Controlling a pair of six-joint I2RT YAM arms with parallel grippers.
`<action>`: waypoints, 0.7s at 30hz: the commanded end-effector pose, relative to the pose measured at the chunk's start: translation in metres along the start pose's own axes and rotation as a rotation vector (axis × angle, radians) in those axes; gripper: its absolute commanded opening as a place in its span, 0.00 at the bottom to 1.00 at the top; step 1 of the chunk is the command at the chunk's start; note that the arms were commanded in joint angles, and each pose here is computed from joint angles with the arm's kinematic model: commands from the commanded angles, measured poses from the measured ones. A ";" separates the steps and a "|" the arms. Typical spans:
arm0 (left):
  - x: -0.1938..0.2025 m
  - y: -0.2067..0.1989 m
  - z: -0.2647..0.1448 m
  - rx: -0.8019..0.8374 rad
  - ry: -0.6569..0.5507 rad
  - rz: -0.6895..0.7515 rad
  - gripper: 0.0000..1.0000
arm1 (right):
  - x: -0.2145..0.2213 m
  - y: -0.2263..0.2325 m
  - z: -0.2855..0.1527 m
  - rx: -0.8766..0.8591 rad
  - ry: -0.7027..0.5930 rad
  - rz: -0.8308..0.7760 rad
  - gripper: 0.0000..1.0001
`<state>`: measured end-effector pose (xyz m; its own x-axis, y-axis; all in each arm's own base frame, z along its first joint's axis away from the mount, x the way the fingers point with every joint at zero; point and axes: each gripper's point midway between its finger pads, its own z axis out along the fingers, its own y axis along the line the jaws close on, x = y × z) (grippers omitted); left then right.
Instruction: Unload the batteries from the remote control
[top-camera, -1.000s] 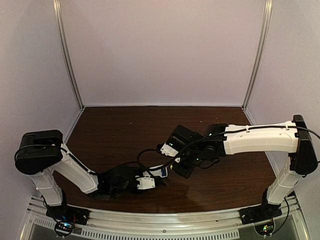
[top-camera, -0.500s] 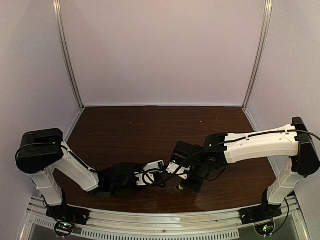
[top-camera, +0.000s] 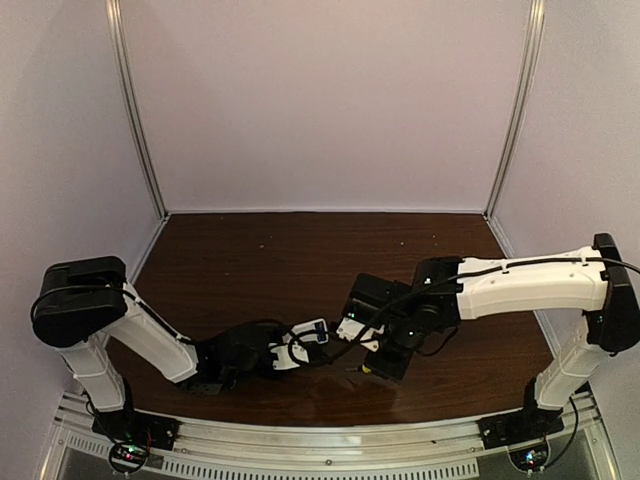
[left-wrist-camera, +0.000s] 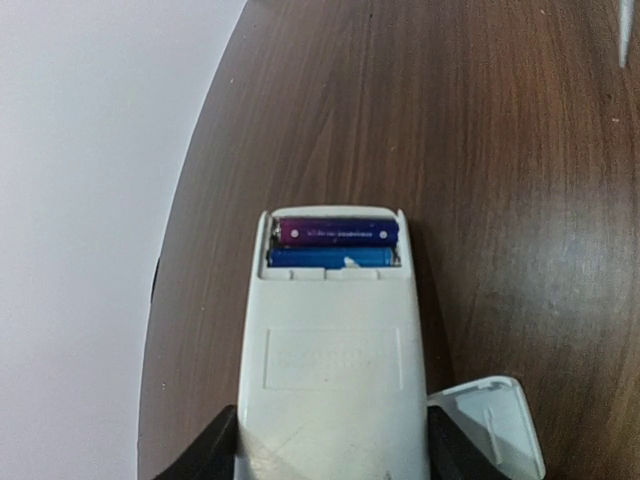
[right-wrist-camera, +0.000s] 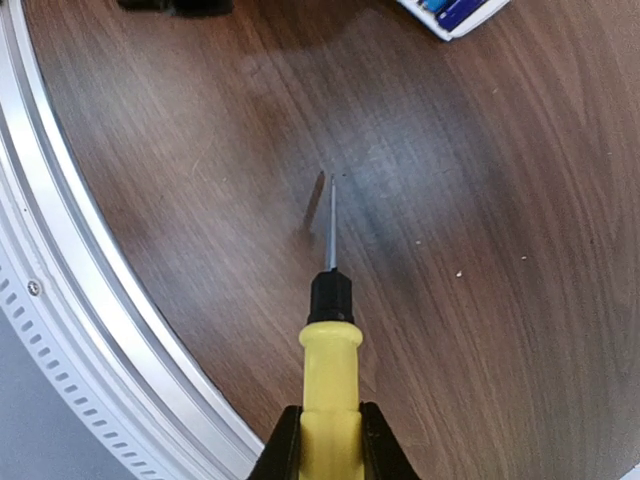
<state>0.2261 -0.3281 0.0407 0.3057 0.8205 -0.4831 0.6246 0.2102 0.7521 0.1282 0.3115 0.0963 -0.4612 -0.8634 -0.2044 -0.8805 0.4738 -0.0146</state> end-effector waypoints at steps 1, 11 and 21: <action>-0.010 0.005 -0.004 0.002 -0.054 -0.047 0.00 | -0.015 -0.018 -0.034 0.102 -0.122 0.036 0.00; -0.028 0.008 -0.005 0.099 -0.126 -0.201 0.00 | -0.031 -0.045 -0.063 0.207 -0.394 0.221 0.00; -0.072 0.008 0.003 0.226 -0.206 -0.362 0.00 | -0.017 -0.073 -0.115 0.248 -0.743 0.408 0.00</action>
<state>0.2125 -0.3643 0.0637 0.2024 0.6654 -0.7185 0.8098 0.2989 0.5049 0.1738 0.2761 0.1771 -0.5160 -0.5138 -0.6854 -0.6577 0.7503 -0.0673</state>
